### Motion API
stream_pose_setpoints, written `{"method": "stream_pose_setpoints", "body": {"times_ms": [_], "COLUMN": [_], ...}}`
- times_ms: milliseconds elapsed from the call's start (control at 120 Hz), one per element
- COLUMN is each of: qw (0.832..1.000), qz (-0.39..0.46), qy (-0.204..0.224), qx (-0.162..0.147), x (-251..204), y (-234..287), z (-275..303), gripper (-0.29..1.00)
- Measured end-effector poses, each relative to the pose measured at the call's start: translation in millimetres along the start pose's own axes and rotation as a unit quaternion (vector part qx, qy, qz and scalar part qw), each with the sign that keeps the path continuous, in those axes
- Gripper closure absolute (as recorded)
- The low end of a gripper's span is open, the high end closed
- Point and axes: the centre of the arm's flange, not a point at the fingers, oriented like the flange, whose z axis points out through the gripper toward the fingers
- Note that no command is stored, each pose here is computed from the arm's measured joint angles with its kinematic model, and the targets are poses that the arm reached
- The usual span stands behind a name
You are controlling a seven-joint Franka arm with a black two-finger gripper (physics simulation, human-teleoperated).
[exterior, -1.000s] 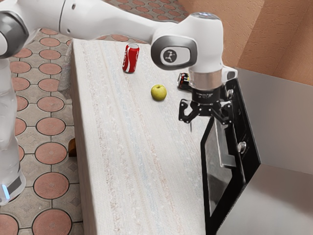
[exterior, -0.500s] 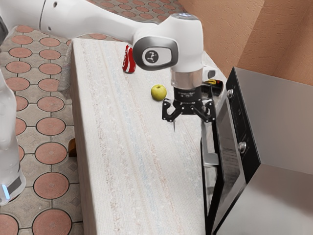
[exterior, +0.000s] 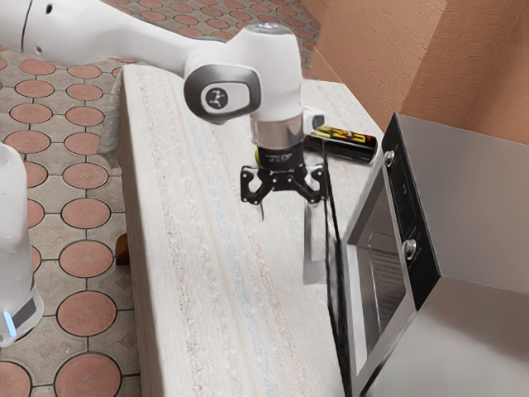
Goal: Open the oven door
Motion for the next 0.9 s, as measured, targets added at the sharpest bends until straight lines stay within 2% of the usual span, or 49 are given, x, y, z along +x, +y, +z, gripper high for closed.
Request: {"method": "stream_pose_setpoints", "body": {"times_ms": [167,317,450,600,650,700,733,767,817,850,900], "qw": [1.0,0.995,0.994,0.985,0.984,0.985,0.987,0.99,0.989,0.982,0.965], "qz": [-0.017,-0.041,-0.039,-0.037,-0.034,-0.009,-0.008,-0.033,-0.106,-0.164,-0.236], "qy": [0.011,0.063,0.09,0.153,0.15,0.125,0.103,0.083,0.082,0.095,0.112], "qx": [-0.018,-0.067,-0.053,-0.074,-0.092,-0.117,-0.122,-0.108,-0.056,-0.018,0.016], "x": [1.4,-19.0,-47.8,-73.0,-78.6,-92.3,-85.7,-47.6,33.4,83.5,127.2], "y": [-22.7,-68.2,-79.8,-97.4,-80.3,-42.6,-24.2,-9.4,6.5,8.6,-0.9], "z": [-15.1,-62.7,-43.9,-53.8,-77.2,-142.3,-185.3,-211.1,-204.1,-189.0,-181.5], "gripper": [0.01,0.0,0.0,0.0,0.0,0.0,0.0,0.0,0.0,0.0,0.0]}}
